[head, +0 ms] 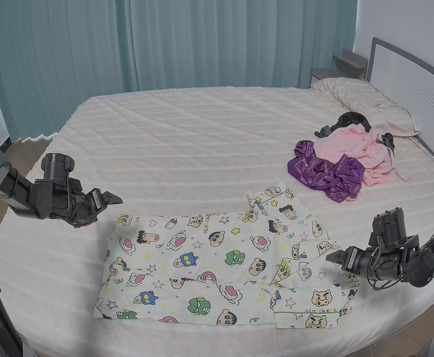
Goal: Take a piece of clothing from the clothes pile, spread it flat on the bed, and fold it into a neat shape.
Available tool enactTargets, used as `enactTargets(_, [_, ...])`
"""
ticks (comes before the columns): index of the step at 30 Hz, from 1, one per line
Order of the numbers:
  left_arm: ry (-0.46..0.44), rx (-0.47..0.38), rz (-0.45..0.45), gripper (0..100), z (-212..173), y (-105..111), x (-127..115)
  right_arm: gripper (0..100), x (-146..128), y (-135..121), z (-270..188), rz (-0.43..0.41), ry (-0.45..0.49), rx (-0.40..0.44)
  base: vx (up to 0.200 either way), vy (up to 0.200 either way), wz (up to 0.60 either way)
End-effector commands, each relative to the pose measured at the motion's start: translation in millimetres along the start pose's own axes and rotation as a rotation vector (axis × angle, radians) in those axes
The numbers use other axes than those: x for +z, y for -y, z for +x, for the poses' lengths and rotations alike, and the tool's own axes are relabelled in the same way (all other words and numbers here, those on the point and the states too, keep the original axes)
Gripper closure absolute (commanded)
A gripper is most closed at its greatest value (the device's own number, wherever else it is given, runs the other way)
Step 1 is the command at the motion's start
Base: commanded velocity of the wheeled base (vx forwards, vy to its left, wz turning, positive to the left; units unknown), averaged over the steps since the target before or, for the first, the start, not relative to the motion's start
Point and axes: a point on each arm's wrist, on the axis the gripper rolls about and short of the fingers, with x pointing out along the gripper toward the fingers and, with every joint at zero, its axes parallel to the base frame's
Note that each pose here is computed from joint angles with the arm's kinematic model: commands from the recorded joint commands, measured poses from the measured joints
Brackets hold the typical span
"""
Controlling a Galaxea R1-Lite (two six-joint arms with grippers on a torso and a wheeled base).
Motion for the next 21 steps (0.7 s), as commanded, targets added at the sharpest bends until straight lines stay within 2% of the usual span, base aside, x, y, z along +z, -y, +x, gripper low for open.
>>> enactTargets(1, [-0.008,0.047,0.035,0,57.9,-10.5,11.0,0,1.6,-2.0,0.4,-0.002,-0.009,0.027,0.000,0.000,0.00])
enactTargets(3, [-0.018,0.052,0.097,0,80.6,-14.4,11.2,0,3.6,-5.2,1.6,-0.008,-0.005,0.039,0.000,0.000,0.00])
enactTargets(10, [-0.035,0.035,0.141,0,113.1,-16.2,8.1,0,4.0,-6.3,3.5,-0.009,-0.008,0.041,0.000,0.000,0.00])
enactTargets(13, [-0.027,0.032,0.146,0,119.2,-17.2,11.4,0,6.2,-7.9,2.8,-0.010,0.001,0.047,0.000,0.000,0.00])
enactTargets(21, [-0.056,0.029,0.159,0,129.1,-16.5,1.6,0,15.7,-16.0,6.4,-0.010,0.026,0.069,0.000,0.000,0.00])
